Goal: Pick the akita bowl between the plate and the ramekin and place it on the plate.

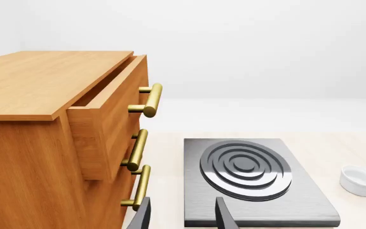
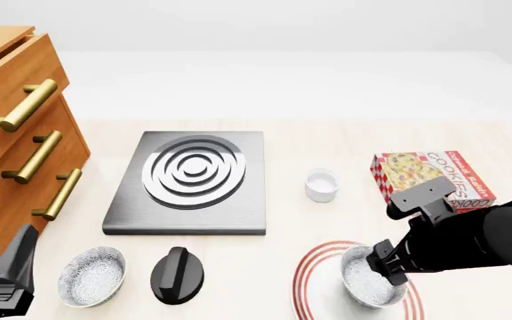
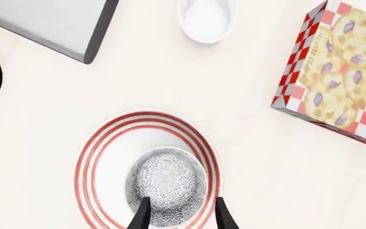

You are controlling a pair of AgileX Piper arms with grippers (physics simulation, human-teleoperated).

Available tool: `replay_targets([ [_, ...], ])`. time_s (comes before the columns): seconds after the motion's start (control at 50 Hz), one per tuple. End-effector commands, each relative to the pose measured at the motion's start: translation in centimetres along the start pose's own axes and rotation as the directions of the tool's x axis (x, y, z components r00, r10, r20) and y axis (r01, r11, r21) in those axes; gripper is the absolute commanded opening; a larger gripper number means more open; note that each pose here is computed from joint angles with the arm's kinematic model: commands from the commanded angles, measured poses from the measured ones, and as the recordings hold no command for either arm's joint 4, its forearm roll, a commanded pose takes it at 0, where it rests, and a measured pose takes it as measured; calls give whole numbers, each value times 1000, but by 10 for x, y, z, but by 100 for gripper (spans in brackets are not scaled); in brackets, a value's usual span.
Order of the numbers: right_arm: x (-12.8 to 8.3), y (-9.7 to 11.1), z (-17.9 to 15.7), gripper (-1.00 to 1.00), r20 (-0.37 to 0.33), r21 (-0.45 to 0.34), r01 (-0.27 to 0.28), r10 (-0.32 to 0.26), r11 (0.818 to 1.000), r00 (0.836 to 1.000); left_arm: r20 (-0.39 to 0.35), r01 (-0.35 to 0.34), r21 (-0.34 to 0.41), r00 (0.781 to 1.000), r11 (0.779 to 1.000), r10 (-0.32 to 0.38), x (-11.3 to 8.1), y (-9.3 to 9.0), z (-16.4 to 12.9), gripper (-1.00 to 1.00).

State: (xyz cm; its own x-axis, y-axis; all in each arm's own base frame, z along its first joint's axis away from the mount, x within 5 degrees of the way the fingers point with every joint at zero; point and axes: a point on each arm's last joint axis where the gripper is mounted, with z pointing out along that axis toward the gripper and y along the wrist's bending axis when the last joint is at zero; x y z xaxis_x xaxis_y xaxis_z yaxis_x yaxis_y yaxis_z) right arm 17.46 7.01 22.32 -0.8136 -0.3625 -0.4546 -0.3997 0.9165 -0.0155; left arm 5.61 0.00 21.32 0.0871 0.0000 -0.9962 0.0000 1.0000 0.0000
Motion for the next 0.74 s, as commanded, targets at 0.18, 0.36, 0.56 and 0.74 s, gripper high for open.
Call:
replay_targets([
  [0.18, -17, -16, -100, 100, 182, 67, 11, -23, 998, 983, 0, 0, 0, 1000, 1000, 0, 0, 0, 0, 100],
  [0.36, 23, -5, -270, 100, 750, 106, -88, -22, 990, 661, 0, 0, 0, 1000, 1000, 0, 0, 0, 0, 100],
  [0.56, 78, 6, -303, 100, 861, 111, -196, 4, 974, 508, 0, 0, 0, 1000, 1000, 0, 0, 0, 0, 100],
  [0.74, 96, 13, -319, 100, 888, 166, -206, -55, 964, 457, 0, 0, 0, 1000, 1000, 0, 0, 0, 0, 100],
])
